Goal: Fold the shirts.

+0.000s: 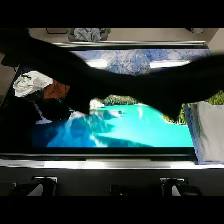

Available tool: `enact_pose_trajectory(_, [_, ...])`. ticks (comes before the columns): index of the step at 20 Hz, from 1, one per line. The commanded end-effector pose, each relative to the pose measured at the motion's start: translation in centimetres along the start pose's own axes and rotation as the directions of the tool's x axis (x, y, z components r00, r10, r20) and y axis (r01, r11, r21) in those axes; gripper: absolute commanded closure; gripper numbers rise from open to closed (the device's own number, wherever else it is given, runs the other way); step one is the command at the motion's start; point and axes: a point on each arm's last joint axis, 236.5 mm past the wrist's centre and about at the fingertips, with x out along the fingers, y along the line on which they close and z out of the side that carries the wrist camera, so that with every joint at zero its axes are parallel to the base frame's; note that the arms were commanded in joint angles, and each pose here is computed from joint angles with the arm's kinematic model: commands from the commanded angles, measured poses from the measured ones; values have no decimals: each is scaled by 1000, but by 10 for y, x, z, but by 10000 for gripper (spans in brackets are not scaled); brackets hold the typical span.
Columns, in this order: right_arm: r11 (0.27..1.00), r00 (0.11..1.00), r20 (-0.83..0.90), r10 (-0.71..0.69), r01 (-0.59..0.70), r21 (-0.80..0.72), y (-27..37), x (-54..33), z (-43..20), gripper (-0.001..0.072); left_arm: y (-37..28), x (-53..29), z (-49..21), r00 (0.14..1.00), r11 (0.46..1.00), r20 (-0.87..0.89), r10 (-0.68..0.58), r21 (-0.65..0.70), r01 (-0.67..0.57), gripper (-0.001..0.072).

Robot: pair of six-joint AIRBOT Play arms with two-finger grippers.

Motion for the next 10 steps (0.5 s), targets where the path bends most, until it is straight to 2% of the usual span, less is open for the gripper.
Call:
enact_pose_trajectory(1, [1000, 995, -103, 17, -17, 1, 3, -6, -25, 666, 21, -17, -2, 994, 994, -13, 105, 35, -105, 673])
enact_pose_trajectory(5, [991, 957, -256, 135, -134, 23, 32, -12, -61, 666, 27, -15, -57, 966, 993, -229, 118, 32, -114, 672])
enact_pose_trajectory(8, [962, 905, -327, 270, -268, 54, 67, 9, -71, 666, 27, 9, -132, 897, 997, -437, 70, -9, -82, 672])
enact_pose_trajectory(10, [938, 865, -365, 344, -338, 80, 96, 55, -78, 666, 22, 37, -200, 823, 998, -568, 1, -48, -35, 673])
